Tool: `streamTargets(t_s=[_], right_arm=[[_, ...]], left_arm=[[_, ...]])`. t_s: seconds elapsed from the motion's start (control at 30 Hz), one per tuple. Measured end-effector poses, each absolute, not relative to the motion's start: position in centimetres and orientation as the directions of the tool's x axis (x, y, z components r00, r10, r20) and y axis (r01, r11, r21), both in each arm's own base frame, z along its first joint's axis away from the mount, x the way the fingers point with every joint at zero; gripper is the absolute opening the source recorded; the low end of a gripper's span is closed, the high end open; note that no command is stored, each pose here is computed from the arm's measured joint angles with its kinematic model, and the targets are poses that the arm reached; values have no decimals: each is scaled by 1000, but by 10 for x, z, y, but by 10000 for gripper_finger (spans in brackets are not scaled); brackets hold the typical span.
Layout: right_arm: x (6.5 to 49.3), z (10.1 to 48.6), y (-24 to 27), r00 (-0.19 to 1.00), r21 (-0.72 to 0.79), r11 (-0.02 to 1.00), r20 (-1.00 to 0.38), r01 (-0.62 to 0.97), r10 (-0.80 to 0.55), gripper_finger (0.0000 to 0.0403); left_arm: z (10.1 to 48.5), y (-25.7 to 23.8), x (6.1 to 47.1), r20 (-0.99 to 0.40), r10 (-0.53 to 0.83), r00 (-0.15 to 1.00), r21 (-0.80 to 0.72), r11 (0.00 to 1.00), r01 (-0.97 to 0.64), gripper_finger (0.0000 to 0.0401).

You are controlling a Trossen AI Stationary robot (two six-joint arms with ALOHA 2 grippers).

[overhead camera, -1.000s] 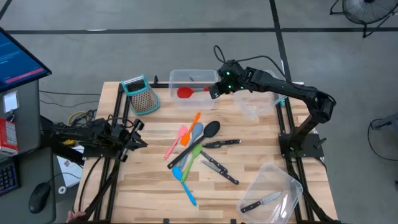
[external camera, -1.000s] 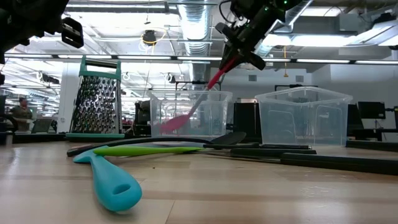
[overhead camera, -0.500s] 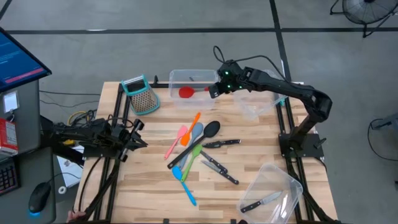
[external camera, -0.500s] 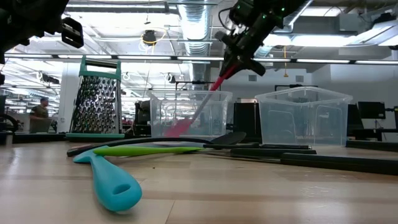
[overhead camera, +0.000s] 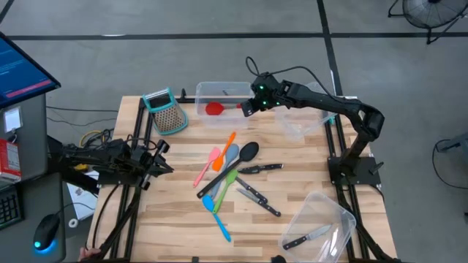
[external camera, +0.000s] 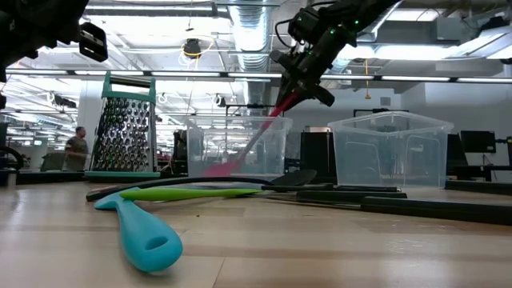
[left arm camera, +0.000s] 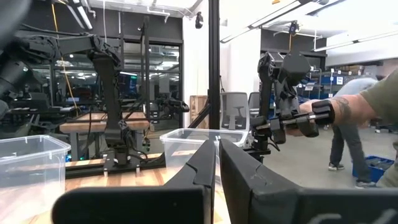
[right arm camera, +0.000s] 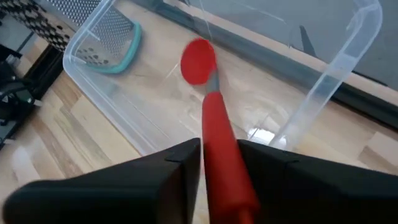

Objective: Pick & Place Kitchen Items
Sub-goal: Put the bottom red serving spoon into the top left transparent bin, then put the black serving spoon into the top left transparent bin

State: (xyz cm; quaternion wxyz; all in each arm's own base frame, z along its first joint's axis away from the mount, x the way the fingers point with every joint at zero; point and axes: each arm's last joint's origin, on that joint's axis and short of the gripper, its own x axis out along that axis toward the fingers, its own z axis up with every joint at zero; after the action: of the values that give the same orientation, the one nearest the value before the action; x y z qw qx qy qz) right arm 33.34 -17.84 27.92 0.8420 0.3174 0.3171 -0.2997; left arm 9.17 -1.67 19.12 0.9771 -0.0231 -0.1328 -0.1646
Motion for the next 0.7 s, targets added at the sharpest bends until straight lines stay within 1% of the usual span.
streamTargets(t_s=[0.1, 0.2, 0.33, 0.4, 0.53, 0.7], right_arm=[[333, 279, -178, 616, 320, 645, -728, 694, -301, 137], [334, 279, -176, 617, 305, 665, -729, 681, -297, 184], [334, 280, -176, 619, 306, 667, -727, 680, -297, 252], [331, 284, -176, 623, 310, 665, -721, 680, -302, 278], [320, 315, -175, 639, 316, 665, -700, 677, -319, 304], [296, 367, -153, 662, 310, 696, -681, 647, -312, 306]], left_arm=[[191, -17, 92, 267, -316, 910, -1, 945, 328, 8], [191, -17, 92, 267, -315, 911, -1, 945, 327, 8], [191, -17, 92, 267, -315, 911, -1, 945, 328, 8], [191, -17, 92, 267, -315, 911, -1, 945, 328, 8], [191, -17, 92, 267, -316, 910, -1, 945, 328, 8], [191, -17, 92, 267, -316, 910, -1, 945, 328, 8]])
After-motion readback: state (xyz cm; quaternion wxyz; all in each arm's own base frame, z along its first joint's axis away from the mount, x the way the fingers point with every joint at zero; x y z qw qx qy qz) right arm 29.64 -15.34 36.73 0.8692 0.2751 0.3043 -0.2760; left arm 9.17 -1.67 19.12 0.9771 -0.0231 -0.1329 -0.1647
